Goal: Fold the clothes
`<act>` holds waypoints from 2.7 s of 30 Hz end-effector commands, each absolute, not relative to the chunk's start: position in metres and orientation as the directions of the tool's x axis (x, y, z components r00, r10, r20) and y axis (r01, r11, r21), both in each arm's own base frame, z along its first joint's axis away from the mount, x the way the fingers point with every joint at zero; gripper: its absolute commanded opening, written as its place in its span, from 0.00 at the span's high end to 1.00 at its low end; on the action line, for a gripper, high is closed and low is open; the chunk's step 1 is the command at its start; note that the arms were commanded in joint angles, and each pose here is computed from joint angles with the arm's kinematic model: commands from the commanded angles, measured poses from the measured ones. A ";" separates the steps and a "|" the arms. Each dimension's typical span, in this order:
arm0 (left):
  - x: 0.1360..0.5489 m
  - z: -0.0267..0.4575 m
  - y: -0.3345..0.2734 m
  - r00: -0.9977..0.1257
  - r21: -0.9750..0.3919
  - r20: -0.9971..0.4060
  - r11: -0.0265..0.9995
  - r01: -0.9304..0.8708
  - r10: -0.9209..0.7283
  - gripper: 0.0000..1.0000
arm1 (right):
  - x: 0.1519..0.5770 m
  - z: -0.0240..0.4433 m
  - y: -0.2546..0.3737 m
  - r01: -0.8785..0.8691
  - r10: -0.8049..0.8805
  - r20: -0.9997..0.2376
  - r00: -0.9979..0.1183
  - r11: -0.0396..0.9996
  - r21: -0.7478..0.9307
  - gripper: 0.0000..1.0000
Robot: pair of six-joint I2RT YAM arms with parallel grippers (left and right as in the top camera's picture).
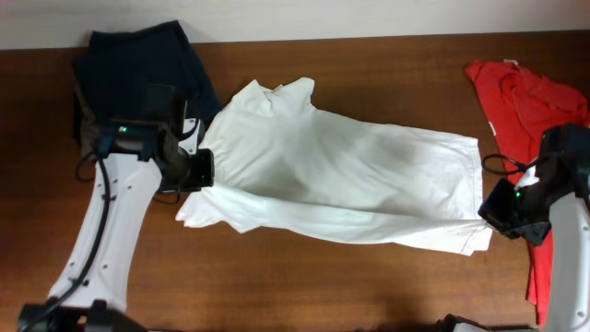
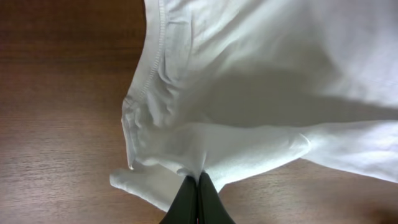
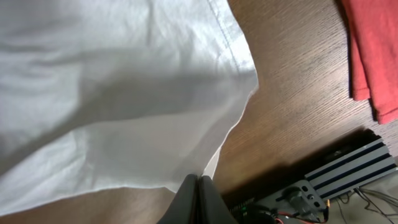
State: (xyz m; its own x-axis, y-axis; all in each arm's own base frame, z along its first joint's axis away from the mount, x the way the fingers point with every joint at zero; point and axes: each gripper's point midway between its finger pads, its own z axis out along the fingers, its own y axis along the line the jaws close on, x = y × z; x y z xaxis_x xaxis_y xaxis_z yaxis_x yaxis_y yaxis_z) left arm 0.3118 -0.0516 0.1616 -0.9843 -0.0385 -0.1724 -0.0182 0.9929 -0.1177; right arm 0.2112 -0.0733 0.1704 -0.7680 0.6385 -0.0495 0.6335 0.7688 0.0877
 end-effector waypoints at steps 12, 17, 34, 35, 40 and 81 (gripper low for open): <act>0.281 0.135 -0.031 -0.998 0.000 0.023 0.998 -0.055 -0.055 1.00 | 0.206 0.198 -0.091 0.639 0.637 -0.065 -0.768 0.769 -0.020 0.96; 0.333 0.120 -0.040 -0.991 -0.042 -0.121 0.998 -0.051 -0.056 1.00 | 0.216 0.176 -0.095 0.638 0.638 -0.017 -0.770 0.769 -0.035 0.96; 0.411 0.065 -0.049 -0.964 -0.064 -0.259 0.997 -0.043 -0.058 0.47 | 0.273 0.135 -0.118 0.658 0.650 -0.177 -0.739 0.753 0.022 0.03; 0.413 0.069 -0.049 -0.964 -0.064 -0.260 0.997 -0.043 -0.058 0.44 | 0.272 0.136 -0.117 0.658 0.651 -0.171 -0.740 0.753 0.020 0.01; 0.379 0.073 -0.062 -0.993 -0.123 -0.109 0.992 -0.033 -0.047 0.79 | 0.273 0.133 -0.075 0.610 0.632 -0.046 -0.773 0.762 0.216 0.01; 0.335 0.000 -0.051 -0.987 -0.079 -0.035 0.985 -0.153 -0.156 0.91 | 0.262 0.011 -0.006 0.502 0.505 0.005 -0.863 0.855 0.132 0.96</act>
